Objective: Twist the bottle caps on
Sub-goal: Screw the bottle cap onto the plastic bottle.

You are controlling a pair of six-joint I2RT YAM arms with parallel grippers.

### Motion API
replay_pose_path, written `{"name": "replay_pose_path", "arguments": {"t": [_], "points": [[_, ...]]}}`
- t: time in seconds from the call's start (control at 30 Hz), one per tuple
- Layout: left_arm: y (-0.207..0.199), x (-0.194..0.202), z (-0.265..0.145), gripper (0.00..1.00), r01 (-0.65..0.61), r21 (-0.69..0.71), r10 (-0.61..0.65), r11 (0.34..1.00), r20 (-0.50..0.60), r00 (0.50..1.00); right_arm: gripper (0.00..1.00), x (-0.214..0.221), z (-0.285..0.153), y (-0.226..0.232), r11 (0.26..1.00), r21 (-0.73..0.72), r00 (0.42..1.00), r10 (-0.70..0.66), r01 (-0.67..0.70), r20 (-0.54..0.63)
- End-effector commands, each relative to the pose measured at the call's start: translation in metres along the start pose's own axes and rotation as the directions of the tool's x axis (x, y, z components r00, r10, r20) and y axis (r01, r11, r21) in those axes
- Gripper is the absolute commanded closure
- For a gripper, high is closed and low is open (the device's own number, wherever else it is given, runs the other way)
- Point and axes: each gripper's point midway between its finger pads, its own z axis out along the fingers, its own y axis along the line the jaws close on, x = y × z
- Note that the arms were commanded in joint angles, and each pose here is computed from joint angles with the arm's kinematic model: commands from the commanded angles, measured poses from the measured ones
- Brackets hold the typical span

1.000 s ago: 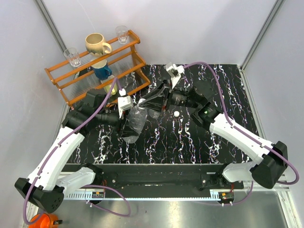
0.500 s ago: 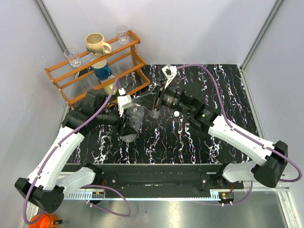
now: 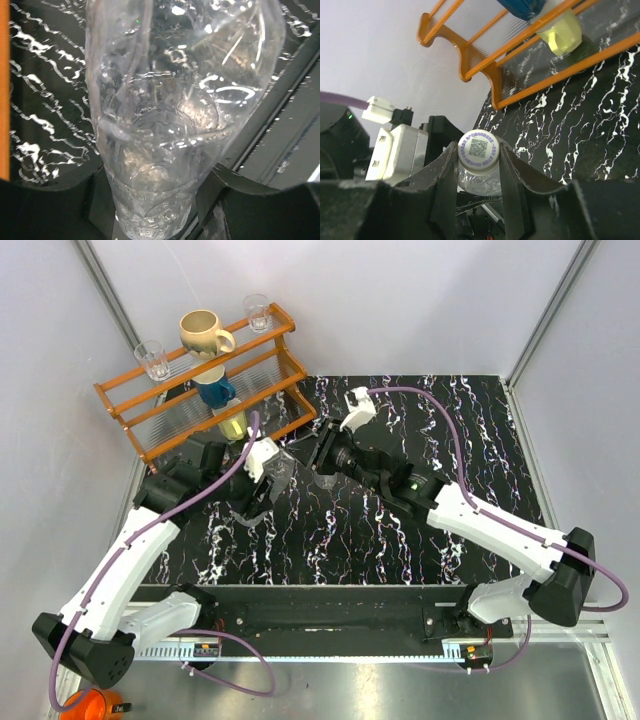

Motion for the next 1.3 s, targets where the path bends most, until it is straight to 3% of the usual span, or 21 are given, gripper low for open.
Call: {"name": "replay_pose_path", "arguments": {"t": [0.0,0.07,0.23,0.47,0.5,0.53,0.7,0.77,0.9,0.93,1.0,1.1,1.17,1.2,1.27], "points": [[0.058,-0.054,-0.021,1.0,-0.031,-0.317,0.091,0.948,0.177,0.98,1.0,0.049,-0.004,-0.036,0.983,0.184,0.99,0.035,-0.01,-0.135],[0.058,-0.053,-0.02,1.0,-0.037,-0.32,0.096,0.947,0.171,0.981,0.97,0.045,-0.003,-0.035,0.981,0.194,0.992,0.034,-0.011,-0.118],[0.042,-0.051,-0.014,1.0,-0.05,-0.235,0.096,0.971,0.187,0.978,0.68,0.026,-0.003,-0.021,0.986,0.155,0.995,-0.043,0.057,-0.089],[-0.003,-0.056,-0.011,1.0,-0.071,0.011,0.067,0.997,0.236,0.969,0.19,-0.036,-0.046,0.006,0.965,0.105,0.967,-0.247,0.24,0.062],[-0.009,-0.055,-0.011,1.0,-0.079,0.04,0.067,0.996,0.237,0.969,0.03,-0.041,-0.052,0.006,0.963,0.109,0.963,-0.257,0.248,0.076],[-0.02,-0.056,-0.012,1.0,-0.09,0.099,0.063,0.991,0.245,0.967,0.0,-0.044,-0.058,0.005,0.959,0.112,0.959,-0.27,0.26,0.088],[-0.059,-0.056,-0.019,1.0,-0.146,0.317,0.057,0.937,0.273,0.96,0.0,-0.062,-0.094,0.029,0.948,-0.04,0.937,-0.303,0.315,0.175],[-0.084,-0.055,-0.029,1.0,-0.172,0.455,0.037,0.874,0.291,0.956,0.0,-0.06,-0.111,0.036,0.903,-0.124,0.9,-0.381,0.411,0.211],[-0.122,-0.051,-0.055,1.0,-0.259,0.639,0.028,0.725,0.348,0.937,0.0,-0.052,-0.153,0.084,0.71,-0.423,0.822,-0.433,0.564,0.37],[-0.13,-0.05,-0.061,1.0,-0.251,0.681,0.003,0.688,0.343,0.939,0.02,-0.034,-0.165,0.094,0.619,-0.524,0.811,-0.461,0.585,0.361],[-0.134,-0.052,-0.067,1.0,-0.272,0.697,0.004,0.664,0.36,0.933,0.06,-0.031,-0.171,0.103,0.546,-0.57,0.786,-0.483,0.614,0.385],[-0.143,-0.055,-0.077,1.0,-0.284,0.738,-0.021,0.612,0.374,0.927,0.16,-0.033,-0.16,0.103,0.505,-0.602,0.778,-0.497,0.619,0.384],[-0.145,-0.057,-0.082,1.0,-0.29,0.754,-0.034,0.59,0.382,0.924,0.16,-0.029,-0.152,0.107,0.492,-0.66,0.81,-0.476,0.567,0.341],[-0.146,-0.057,-0.083,1.0,-0.285,0.758,-0.039,0.587,0.378,0.925,0.16,-0.03,-0.157,0.115,0.442,-0.693,0.806,-0.465,0.569,0.366],[-0.146,-0.056,-0.082,1.0,-0.281,0.761,-0.042,0.585,0.375,0.926,0.18,-0.028,-0.148,0.115,0.443,-0.717,0.824,-0.452,0.539,0.341]]}}
